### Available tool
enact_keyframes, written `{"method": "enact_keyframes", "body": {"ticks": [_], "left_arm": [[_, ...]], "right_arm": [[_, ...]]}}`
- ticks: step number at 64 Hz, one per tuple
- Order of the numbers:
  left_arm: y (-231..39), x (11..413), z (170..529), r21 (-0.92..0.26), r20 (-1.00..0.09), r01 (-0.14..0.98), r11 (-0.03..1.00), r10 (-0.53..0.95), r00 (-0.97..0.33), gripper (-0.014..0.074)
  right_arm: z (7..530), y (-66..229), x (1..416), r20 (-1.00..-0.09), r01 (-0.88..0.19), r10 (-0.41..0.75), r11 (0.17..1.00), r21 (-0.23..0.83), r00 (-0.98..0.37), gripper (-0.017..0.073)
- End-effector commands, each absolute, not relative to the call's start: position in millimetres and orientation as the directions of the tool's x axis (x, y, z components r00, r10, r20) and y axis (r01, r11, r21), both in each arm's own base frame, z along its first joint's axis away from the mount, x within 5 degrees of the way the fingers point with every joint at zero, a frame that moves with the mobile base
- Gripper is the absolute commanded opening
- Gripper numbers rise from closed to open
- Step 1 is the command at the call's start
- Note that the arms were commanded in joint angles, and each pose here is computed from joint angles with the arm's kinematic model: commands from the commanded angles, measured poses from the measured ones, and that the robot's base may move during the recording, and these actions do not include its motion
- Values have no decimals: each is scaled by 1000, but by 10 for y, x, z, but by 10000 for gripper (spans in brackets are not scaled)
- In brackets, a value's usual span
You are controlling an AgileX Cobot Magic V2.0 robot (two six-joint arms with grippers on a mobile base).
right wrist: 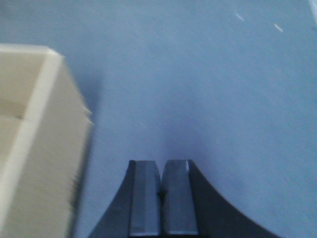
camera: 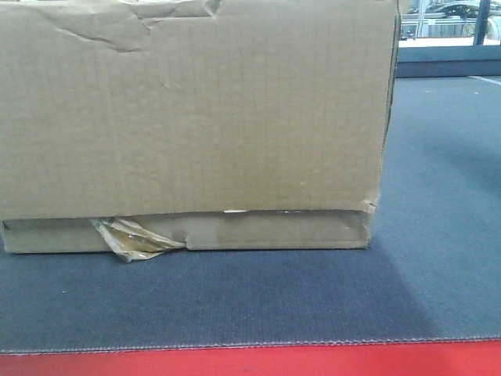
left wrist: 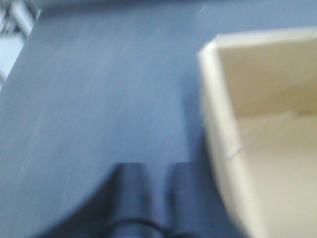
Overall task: Grab carton from right shelf to conveyor
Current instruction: 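Raise both open grippers up and away from the carton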
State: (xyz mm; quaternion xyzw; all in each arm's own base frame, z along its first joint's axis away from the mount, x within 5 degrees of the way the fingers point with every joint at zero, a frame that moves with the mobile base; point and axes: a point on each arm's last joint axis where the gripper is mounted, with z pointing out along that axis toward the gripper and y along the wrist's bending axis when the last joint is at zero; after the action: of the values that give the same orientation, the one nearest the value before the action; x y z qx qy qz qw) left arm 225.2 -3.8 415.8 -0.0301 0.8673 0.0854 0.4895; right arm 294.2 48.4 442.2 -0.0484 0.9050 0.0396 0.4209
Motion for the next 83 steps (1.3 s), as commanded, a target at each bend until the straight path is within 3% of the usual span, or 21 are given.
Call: {"method": "enact_keyframes", "body": {"ticks": [1, 11, 28, 57, 72, 83], "left_arm": [[61, 2162, 3968, 77, -857, -162, 984, -18, -515, 8], [144, 1958, 3526, 26, -832, -183, 983, -80, -549, 15], [119, 1553, 3053, 54, -844, -124, 991, -21, -536, 15], [93, 764, 3166, 22, -988, -100, 995, 6, -154, 15], [97, 567, 3210, 12, -998, -104, 994, 5, -69, 15], [97, 521, 3223, 9, -999, -105, 994, 5, -46, 15]], "right_arm": [[4265, 408, 2838, -770, -116, -71, 993, 4, -634, -65], [3855, 365, 2551, -782, -120, -72, 993, 4, -620, -65], [3256, 284, 1966, -846, -133, -70, 991, 1, -529, -65], [2940, 126, 883, -979, -141, -23, 990, 6, -201, -65], [3060, 49, 380, -999, -141, 15, 990, 8, 44, -65], [3088, 26, 227, -991, -142, 28, 990, 9, 129, -65]]}}
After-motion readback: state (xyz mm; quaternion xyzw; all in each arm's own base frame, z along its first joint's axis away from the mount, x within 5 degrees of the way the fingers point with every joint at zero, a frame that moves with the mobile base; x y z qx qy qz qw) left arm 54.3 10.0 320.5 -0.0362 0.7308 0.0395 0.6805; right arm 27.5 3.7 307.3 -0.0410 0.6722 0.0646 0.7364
